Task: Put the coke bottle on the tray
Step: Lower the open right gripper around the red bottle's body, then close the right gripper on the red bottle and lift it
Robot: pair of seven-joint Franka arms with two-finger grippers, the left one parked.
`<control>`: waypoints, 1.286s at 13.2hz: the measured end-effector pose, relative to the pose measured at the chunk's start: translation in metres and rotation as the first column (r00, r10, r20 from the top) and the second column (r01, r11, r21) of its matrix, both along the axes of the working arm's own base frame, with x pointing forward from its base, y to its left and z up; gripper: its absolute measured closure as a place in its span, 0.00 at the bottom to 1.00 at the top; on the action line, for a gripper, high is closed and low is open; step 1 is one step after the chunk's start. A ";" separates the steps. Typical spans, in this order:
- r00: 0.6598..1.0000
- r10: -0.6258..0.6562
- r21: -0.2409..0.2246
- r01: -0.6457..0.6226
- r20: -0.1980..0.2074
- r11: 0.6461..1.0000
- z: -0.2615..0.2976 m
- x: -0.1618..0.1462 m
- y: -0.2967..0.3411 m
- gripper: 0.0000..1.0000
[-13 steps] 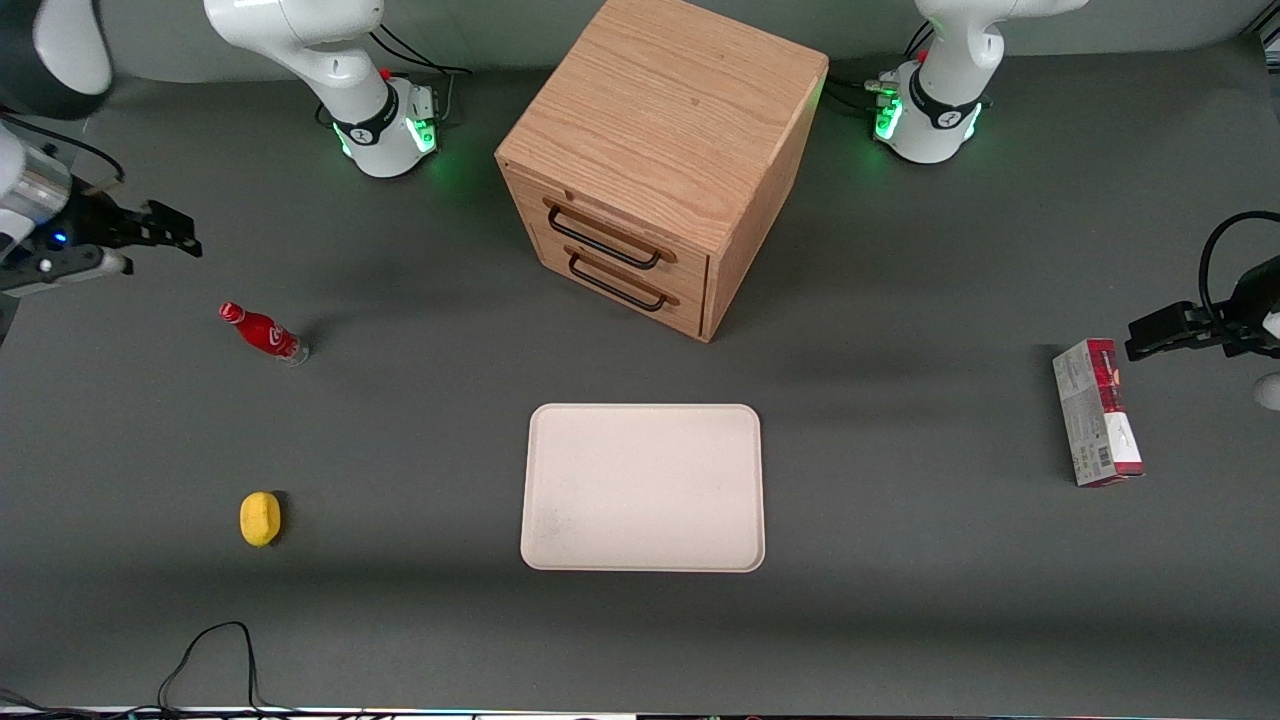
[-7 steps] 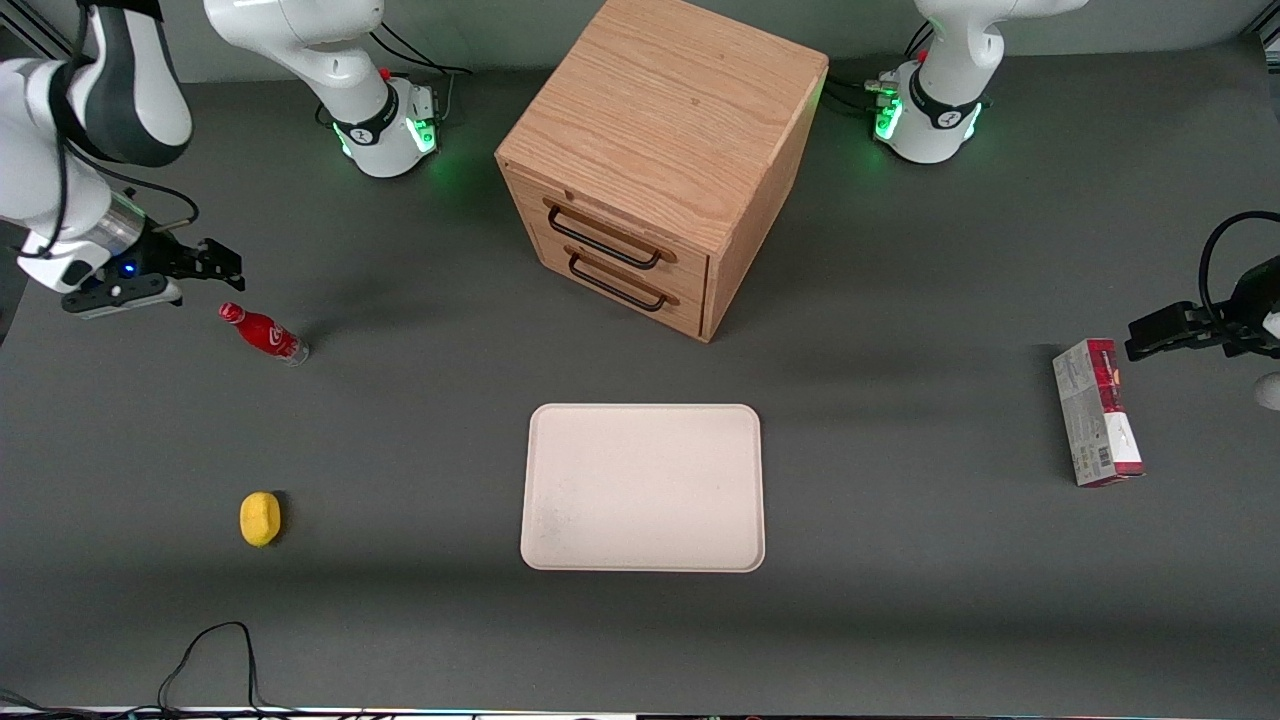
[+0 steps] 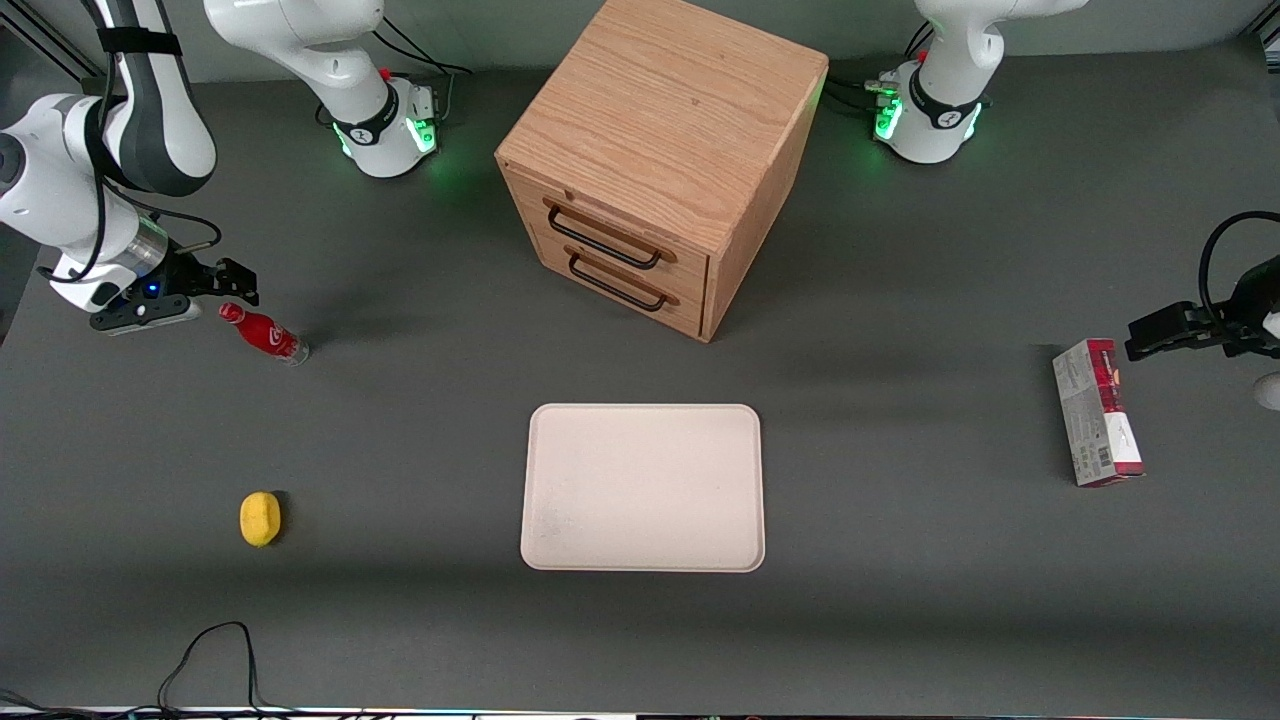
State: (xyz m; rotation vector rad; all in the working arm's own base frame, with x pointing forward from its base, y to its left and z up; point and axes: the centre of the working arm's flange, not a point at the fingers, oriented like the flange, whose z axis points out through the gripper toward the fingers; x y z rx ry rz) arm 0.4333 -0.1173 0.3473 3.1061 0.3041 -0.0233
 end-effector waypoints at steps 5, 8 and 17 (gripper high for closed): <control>1.000 0.000 0.003 0.000 -0.004 1.000 -0.012 -0.006 -0.005 0.00; 1.000 -0.006 0.005 0.006 -0.007 1.000 -0.013 -0.007 -0.010 0.00; 1.000 -0.005 0.002 0.005 -0.003 1.000 -0.016 -0.006 -0.010 0.69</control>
